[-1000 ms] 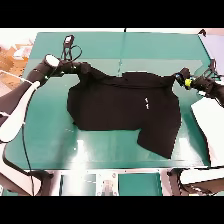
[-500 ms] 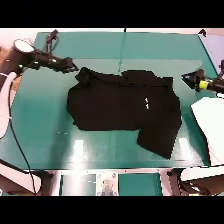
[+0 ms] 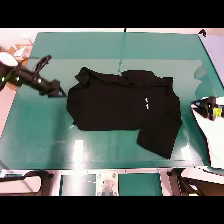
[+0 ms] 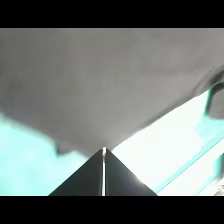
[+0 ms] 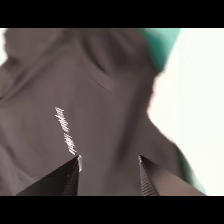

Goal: Fold the shirts.

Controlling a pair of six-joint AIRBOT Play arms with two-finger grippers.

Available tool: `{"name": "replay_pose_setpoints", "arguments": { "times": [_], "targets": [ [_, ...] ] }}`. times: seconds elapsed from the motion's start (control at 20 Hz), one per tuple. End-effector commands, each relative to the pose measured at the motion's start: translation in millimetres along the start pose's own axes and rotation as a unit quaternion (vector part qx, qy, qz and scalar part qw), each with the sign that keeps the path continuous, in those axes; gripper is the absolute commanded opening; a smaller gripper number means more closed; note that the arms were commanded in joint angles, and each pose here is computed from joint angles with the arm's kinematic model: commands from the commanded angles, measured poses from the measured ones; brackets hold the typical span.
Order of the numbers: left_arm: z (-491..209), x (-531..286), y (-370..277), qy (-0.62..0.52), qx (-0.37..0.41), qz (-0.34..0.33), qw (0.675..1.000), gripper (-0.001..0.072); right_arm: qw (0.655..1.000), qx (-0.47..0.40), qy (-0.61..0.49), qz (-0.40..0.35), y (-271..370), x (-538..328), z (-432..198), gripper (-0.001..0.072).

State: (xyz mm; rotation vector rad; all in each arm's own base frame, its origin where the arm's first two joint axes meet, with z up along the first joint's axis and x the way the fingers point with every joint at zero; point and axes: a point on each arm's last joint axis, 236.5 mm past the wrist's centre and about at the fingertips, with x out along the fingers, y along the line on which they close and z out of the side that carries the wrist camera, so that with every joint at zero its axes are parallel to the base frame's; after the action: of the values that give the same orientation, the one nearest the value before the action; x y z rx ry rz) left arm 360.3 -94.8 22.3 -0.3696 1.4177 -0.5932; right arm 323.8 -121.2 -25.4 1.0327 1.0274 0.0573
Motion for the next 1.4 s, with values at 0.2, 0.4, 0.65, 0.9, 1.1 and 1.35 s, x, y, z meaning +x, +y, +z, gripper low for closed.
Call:
{"name": "replay_pose_setpoints", "arguments": {
  "times": [0.2, 0.4, 0.65, 0.9, 1.1, 1.35],
  "targets": [
    [-79.4, 1.6, 45.1, -0.028, -0.084, 0.046, 0.995, 0.0028, 0.994, 0.076, 0.042, -0.072, -63.9, 16.4, -36.2, 0.0441],
    [-83.7, 2.2, 50.3, -0.034, -0.104, 0.046, 0.993, 0.0028, 0.991, 0.094, 0.056, -0.078, -78.9, 29.8, -40.1, 0.0441],
    [-73.1, 0.7, 56.3, -0.058, -0.108, 0.057, 0.991, 0.0029, 0.988, 0.072, 0.113, -0.075, -66.2, 60.3, -60.7, 0.044],
    [-79.3, 1.7, 52.6, -0.044, -0.108, 0.05, 0.992, 0.0029, 0.983, 0.051, 0.168, -0.056, -44.0, 67.6, -83.1, 0.0274],
    [-84.4, 2.3, 49.7, -0.033, -0.109, 0.045, 0.993, 0.0031, 0.986, 0.038, 0.153, -0.056, -40.6, 61.5, -66.6, 0.0016],
    [-90.7, 6.2, 44.1, -0.022, -0.142, 0.03, 0.989, 0.0652, 0.989, 0.085, 0.094, -0.071, -52.4, 44.3, -35.9, 0.0016]
  ]
}}
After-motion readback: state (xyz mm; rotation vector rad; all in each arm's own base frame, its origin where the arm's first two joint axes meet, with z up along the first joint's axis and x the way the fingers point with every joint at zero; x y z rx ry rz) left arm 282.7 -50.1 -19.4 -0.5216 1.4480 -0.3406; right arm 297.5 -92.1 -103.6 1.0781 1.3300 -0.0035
